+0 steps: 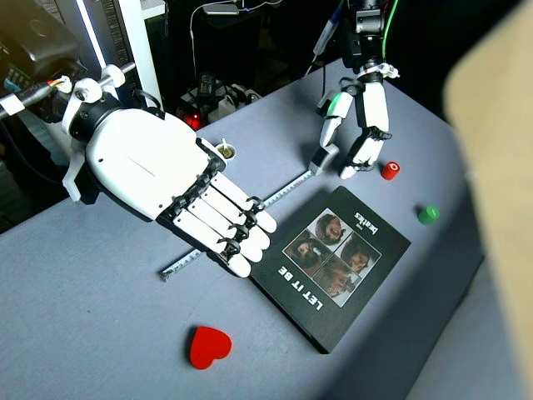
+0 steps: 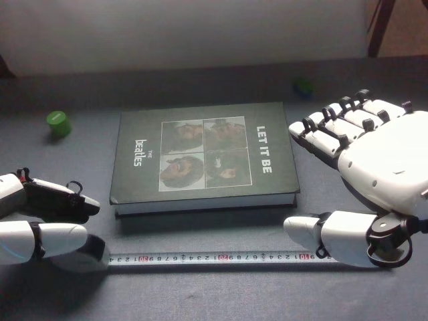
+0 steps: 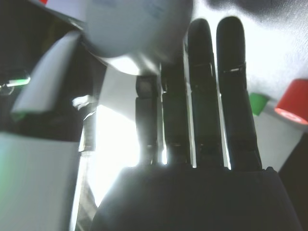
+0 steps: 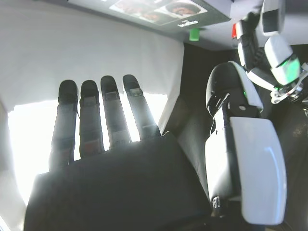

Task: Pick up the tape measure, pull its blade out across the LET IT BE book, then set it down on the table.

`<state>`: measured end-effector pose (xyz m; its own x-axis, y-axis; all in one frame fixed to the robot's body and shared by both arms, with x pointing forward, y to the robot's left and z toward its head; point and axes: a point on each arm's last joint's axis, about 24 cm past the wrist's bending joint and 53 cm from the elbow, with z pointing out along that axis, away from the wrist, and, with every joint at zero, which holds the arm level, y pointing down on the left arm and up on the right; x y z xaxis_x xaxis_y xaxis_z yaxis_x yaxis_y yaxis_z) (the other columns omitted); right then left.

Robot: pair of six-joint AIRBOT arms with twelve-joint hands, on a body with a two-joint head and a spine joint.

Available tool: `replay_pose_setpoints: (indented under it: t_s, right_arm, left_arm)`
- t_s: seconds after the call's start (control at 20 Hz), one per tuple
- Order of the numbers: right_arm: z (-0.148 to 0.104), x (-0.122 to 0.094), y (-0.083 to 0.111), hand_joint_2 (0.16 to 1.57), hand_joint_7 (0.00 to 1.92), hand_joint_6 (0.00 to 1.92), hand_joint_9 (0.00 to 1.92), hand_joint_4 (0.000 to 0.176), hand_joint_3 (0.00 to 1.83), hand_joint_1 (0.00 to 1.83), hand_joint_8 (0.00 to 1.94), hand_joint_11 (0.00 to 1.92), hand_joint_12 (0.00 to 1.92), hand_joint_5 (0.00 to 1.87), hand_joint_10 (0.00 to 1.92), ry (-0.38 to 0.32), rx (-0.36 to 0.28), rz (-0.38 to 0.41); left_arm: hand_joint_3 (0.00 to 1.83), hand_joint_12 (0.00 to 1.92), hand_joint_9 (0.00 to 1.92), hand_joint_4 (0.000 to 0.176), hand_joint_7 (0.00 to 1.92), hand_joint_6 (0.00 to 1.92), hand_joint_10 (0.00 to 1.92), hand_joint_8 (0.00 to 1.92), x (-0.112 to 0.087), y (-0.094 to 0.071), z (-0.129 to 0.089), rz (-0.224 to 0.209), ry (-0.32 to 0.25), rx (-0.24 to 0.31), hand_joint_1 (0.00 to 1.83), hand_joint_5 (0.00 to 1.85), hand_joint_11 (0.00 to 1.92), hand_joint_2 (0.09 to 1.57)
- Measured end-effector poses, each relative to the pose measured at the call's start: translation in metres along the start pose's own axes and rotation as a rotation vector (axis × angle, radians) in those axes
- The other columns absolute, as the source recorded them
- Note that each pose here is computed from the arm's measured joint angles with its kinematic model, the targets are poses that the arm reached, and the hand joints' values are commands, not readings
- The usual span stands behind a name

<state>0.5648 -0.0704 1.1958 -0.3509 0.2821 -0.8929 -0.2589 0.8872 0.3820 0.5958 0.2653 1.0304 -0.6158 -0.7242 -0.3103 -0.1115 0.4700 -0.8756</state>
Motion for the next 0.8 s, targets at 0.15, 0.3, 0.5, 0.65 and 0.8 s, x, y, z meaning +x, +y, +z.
replay_pose_setpoints:
  t_s: [0.15, 0.3, 0.5, 0.65, 0.8]
  right_arm:
    - [0.000, 0.000, 0.000, 1.17, 0.00, 0.00, 0.00, 0.012, 0.00, 0.01, 0.00, 0.00, 0.30, 0.00, 0.00, -0.001, -0.001, -0.001]
    - [0.000, 0.000, 0.001, 1.17, 0.00, 0.00, 0.00, 0.013, 0.00, 0.02, 0.00, 0.00, 0.30, 0.00, 0.00, 0.000, -0.002, -0.001]
    - [0.000, 0.000, 0.001, 1.17, 0.00, 0.00, 0.00, 0.012, 0.00, 0.02, 0.00, 0.00, 0.28, 0.00, 0.00, -0.001, -0.002, -0.001]
    - [0.000, 0.000, 0.001, 1.18, 0.03, 0.00, 0.00, 0.011, 0.00, 0.00, 0.00, 0.00, 0.42, 0.01, 0.00, 0.000, -0.002, -0.004]
    - [-0.001, 0.000, 0.002, 1.15, 0.75, 0.05, 0.72, 0.000, 0.00, 0.16, 0.06, 0.35, 0.99, 0.58, 0.14, 0.000, -0.008, -0.008]
  left_arm:
    - [0.00, 0.80, 0.33, 0.000, 0.33, 0.00, 0.00, 0.00, -0.004, -0.002, 0.001, 0.024, -0.001, 0.004, 0.16, 0.32, 0.04, 1.03]
    - [0.00, 0.81, 0.27, 0.000, 0.29, 0.00, 0.00, 0.00, -0.022, -0.009, 0.003, 0.058, -0.034, 0.005, 0.12, 0.27, 0.00, 1.01]
    - [0.00, 0.81, 0.28, 0.000, 0.30, 0.00, 0.01, 0.01, -0.062, -0.043, 0.002, 0.141, -0.115, 0.029, 0.09, 0.28, 0.00, 1.01]
    - [0.00, 0.83, 0.34, 0.000, 0.35, 0.00, 0.01, 0.01, -0.069, -0.080, 0.009, 0.173, -0.160, 0.079, 0.11, 0.31, 0.06, 1.01]
    - [0.00, 1.26, 0.66, 0.000, 0.78, 0.01, 0.81, 0.17, -0.043, -0.126, 0.026, 0.218, -0.150, 0.114, 0.44, 0.46, 0.49, 1.14]
